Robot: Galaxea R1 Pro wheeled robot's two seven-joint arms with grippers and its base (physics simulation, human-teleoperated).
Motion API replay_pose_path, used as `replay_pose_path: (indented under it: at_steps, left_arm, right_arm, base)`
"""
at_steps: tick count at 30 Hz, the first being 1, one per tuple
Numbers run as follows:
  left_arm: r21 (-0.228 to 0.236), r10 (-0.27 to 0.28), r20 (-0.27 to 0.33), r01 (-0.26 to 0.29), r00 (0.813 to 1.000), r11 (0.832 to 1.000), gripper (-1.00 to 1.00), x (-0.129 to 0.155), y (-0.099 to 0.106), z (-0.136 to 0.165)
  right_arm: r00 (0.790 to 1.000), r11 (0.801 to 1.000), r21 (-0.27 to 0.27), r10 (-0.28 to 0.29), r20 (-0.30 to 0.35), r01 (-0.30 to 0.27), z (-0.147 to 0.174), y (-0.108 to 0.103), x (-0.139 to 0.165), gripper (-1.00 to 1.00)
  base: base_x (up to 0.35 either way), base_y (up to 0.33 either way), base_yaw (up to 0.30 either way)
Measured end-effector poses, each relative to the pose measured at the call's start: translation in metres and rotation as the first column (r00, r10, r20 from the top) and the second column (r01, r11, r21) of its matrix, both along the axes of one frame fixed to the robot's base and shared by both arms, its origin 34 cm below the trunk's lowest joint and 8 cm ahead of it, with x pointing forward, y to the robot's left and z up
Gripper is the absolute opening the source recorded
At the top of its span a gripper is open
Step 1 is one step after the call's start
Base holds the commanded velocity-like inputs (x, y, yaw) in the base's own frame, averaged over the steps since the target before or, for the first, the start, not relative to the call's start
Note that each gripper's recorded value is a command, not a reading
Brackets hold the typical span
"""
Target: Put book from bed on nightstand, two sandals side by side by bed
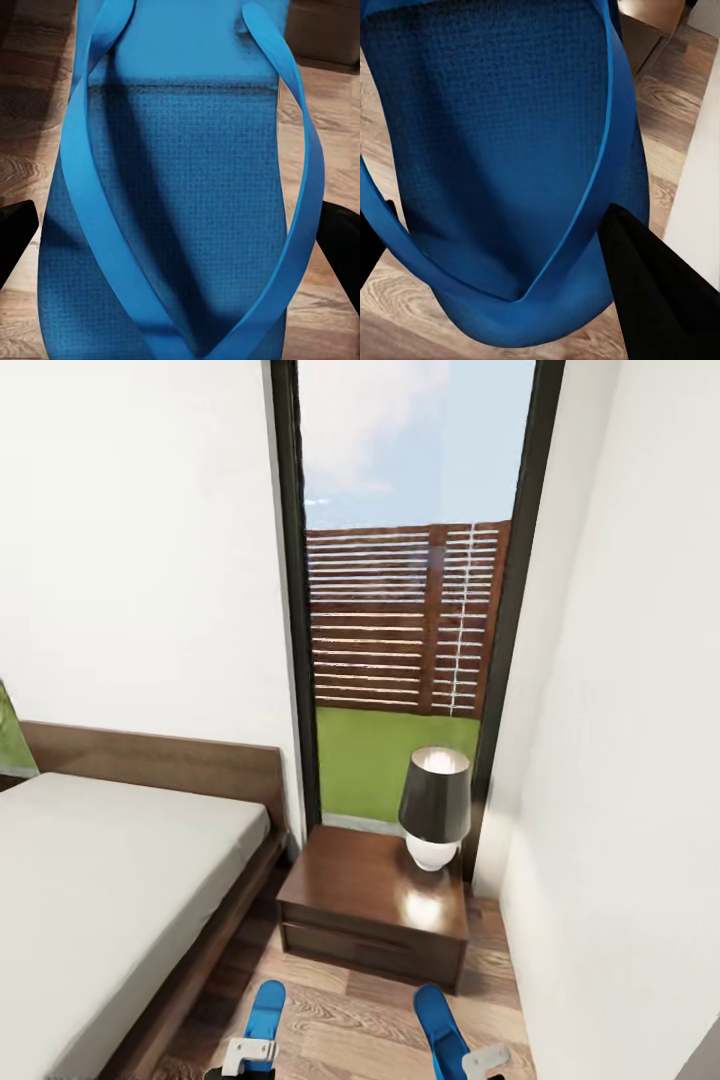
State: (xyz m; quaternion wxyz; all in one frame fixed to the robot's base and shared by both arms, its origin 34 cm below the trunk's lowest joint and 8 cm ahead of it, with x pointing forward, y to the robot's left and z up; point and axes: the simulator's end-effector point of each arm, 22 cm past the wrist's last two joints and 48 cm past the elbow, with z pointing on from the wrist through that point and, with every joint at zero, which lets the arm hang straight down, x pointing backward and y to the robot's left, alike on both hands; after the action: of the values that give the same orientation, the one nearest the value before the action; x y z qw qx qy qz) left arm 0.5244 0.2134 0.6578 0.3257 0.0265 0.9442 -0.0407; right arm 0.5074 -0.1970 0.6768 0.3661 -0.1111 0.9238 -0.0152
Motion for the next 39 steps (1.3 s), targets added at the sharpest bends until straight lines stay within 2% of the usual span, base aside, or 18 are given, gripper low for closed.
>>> replay_pose_path:
  at_steps: [13,20,28,33,39]
  left_arm:
    - [-0.005,0.012,-0.002,-0.012,1.0,1.0,-1.0,0.0,0.0,0.0]
    - [0.009,0.024,-0.022,-0.024,0.999,1.0,-1.0,-0.004,0.004,-0.003]
    - [0.028,0.04,-0.098,-0.037,0.994,0.999,-1.0,-0.048,0.012,-0.027]
    - [0.068,0.069,-0.132,-0.061,0.989,0.996,-1.0,-0.076,0.022,-0.04]
    - [0.09,0.085,-0.157,-0.071,0.984,0.993,-1.0,-0.103,0.028,-0.05]
  right_arm:
    - [1.0,1.0,0.0,0.0,0.002,0.0,0.001,0.0,0.001,-1.0]
    - [1.0,1.0,-0.001,-0.003,0.002,0.003,0.001,-0.002,0.001,-1.0]
    - [1.0,1.0,-0.006,-0.008,-0.01,0.008,-0.003,-0.004,-0.004,-1.0]
    - [0.997,1.0,-0.022,-0.012,-0.07,0.01,-0.022,-0.01,-0.026,-1.0]
    - [0.993,0.999,-0.037,-0.017,-0.121,0.013,-0.037,-0.018,-0.046,-1.0]
  base:
    - [0.004,-0.028,0.053]
    - [0.0,-0.001,0.001]
    - [0.0,0.0,0.0]
    - [0.0,0.0,0.0]
    - [0.0,0.0,0.0]
